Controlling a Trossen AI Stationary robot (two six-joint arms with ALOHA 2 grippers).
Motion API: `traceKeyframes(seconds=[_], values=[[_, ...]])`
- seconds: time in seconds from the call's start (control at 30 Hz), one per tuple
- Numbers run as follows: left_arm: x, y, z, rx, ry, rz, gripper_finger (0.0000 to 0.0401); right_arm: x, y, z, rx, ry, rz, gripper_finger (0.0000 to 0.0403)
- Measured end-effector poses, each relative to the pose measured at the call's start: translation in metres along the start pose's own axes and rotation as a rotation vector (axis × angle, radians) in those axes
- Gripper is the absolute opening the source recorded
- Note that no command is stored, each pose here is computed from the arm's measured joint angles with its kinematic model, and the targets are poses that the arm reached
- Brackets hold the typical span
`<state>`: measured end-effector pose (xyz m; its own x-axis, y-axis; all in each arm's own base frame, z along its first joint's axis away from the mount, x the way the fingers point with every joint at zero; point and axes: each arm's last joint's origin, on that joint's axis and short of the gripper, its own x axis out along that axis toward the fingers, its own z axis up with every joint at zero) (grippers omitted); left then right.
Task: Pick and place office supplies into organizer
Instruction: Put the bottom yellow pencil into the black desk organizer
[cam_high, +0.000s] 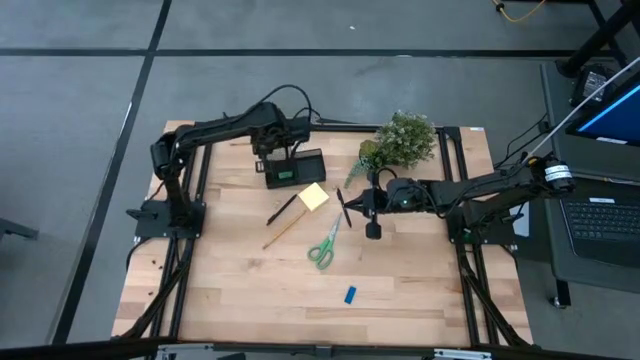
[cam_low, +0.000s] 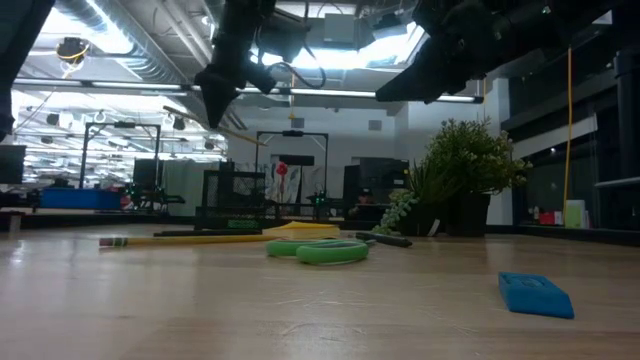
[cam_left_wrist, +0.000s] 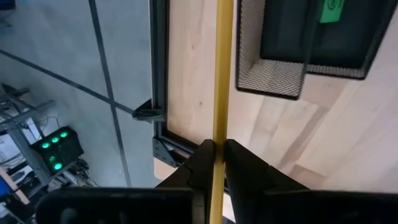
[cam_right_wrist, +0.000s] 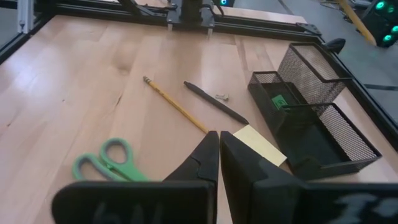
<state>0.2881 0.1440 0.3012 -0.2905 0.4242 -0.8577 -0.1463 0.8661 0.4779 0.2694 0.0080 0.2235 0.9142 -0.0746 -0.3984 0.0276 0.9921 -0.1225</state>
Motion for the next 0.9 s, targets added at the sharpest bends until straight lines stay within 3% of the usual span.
traceKeyframes(seconds=[0.47,0.9], values=[[0.003,0.004,-0.001,-0.008,0.008,-0.002,0.0031,0.0,-0.003,-0.001,0.003,0.006,-0.011,0.0019],[0.029,-0.023,-0.004,0.072,0.123,-0.018,0.0031,0.0,-0.003,-0.003,0.004,0.025,-0.009,0.0019]])
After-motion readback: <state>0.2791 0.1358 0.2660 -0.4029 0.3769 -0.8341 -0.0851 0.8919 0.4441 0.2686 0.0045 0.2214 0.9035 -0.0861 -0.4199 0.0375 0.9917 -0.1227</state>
